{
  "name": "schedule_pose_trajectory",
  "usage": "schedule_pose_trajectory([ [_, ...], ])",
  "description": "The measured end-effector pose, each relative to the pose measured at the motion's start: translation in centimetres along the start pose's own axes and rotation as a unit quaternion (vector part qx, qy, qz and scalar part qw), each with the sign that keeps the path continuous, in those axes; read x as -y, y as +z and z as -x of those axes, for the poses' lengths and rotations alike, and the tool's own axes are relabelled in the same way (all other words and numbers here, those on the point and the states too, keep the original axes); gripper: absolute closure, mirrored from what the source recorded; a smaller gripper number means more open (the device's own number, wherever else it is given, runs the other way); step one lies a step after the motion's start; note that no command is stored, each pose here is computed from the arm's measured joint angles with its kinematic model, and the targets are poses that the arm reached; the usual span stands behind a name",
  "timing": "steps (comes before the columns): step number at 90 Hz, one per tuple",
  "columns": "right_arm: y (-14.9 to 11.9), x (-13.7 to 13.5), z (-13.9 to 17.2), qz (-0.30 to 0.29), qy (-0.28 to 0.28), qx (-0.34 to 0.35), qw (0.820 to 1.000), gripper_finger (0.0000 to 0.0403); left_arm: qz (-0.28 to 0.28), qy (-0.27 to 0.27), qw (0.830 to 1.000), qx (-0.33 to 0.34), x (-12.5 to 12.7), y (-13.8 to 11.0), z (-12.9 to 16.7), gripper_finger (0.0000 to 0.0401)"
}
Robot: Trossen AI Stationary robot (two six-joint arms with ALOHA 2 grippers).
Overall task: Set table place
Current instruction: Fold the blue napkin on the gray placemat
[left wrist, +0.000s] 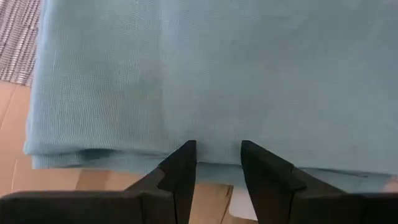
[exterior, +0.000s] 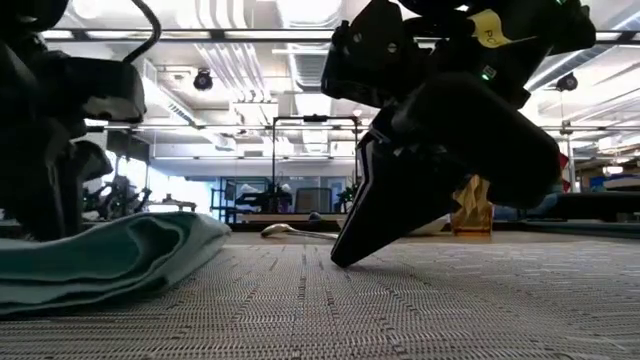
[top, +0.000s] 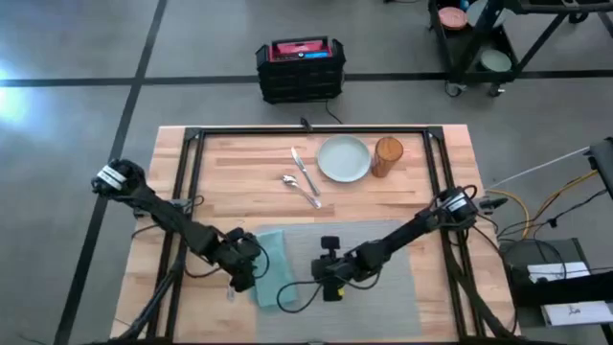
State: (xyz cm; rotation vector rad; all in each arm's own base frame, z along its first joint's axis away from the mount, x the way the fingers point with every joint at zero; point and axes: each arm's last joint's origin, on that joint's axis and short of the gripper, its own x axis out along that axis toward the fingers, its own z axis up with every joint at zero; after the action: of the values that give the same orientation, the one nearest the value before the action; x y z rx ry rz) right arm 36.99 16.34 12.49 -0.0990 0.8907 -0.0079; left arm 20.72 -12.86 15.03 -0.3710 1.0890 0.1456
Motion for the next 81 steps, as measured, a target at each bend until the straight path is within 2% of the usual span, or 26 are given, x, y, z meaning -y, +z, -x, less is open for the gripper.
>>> schedule_pose_trajectory([
  [15,0.0,0.0,0.0,0.000,0.000,0.000,1.000,0.0371,-0.008,-0.008,1.000,0.012,1.0,1.2,2.0,0.0288],
  [27,0.0,0.0,0.0,0.000,0.000,0.000,1.000,0.0371,-0.018,0.038,0.999,-0.022,0.3,0.7,2.7,0.0288],
  [40,0.0,0.0,0.0,0.000,0.000,0.000,1.000,0.0371,-0.023,0.092,0.992,-0.087,-1.6,-1.2,1.9,0.0288],
  [66,-0.2,0.0,0.0,0.001,-0.001,-0.001,1.000,0.0371,-0.046,0.116,0.992,-0.029,-3.1,-1.3,0.4,0.0288],
  [81,-0.2,0.0,0.0,0.001,-0.001,-0.002,1.000,0.0371,-0.056,0.105,0.993,-0.013,-3.1,-0.6,0.3,0.0288],
])
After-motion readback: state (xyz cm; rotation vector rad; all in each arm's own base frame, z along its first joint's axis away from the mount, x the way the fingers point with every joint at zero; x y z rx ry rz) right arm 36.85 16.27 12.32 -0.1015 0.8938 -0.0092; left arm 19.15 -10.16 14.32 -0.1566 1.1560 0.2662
